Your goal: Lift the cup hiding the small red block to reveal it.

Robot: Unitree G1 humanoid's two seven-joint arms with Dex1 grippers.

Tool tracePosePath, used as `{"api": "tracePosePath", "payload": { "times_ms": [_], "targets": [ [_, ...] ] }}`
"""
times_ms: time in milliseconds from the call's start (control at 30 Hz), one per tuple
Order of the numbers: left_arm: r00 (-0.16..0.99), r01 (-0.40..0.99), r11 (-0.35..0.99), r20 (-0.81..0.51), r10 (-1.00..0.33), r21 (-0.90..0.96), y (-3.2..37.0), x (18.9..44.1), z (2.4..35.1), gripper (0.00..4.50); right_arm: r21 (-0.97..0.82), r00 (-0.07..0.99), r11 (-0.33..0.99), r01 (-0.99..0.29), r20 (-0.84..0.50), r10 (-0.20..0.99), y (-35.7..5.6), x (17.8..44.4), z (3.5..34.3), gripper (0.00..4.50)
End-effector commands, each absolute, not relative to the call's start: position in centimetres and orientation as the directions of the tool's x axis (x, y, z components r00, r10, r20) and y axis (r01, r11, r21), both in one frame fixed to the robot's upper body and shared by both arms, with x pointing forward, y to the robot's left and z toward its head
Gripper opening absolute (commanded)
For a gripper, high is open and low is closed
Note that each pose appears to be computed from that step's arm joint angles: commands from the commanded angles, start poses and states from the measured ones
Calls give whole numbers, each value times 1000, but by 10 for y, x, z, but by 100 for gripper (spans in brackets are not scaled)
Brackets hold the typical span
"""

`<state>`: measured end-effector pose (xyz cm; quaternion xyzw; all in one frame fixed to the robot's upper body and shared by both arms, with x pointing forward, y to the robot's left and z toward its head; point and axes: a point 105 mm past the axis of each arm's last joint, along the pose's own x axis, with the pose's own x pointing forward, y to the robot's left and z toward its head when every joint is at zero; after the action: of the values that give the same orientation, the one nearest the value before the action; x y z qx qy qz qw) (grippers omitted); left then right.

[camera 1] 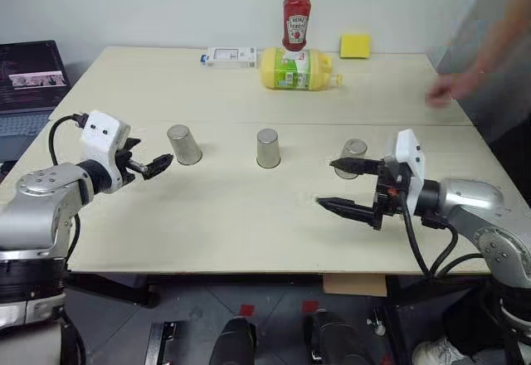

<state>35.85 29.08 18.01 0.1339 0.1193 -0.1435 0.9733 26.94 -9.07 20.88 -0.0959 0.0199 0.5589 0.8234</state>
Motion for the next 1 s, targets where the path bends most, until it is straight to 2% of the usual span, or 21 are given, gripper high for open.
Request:
{"api": "tracePosePath", "payload": {
  "times_ms": [33, 233, 367, 533, 767, 1000],
  "targets": [
    [936, 317, 910, -241, -256, 266, 285, 372, 188, 446, -175, 322, 300, -938, -122, 939, -78, 264, 223, 450],
    [938, 303, 926, -243, -248, 224, 285, 396, 183, 446, -181, 277, 253, -950, -120, 953, -68, 260, 230, 450],
    [920, 350, 914, -261, -293, 206, 272, 410, 176, 446, -181, 261, 237, -955, -124, 957, -65, 257, 230, 450],
    [920, 346, 910, -272, -282, 228, 265, 430, 175, 446, -191, 264, 238, -952, -125, 956, -65, 258, 231, 450],
    [927, 319, 927, -268, -262, 197, 257, 446, 169, 446, -194, 272, 245, -950, -125, 954, -67, 258, 230, 450],
    [935, 298, 941, -246, -255, 160, 256, 451, 170, 313, -195, 287, 260, -946, -127, 949, -70, 260, 229, 450]
  ]
}}
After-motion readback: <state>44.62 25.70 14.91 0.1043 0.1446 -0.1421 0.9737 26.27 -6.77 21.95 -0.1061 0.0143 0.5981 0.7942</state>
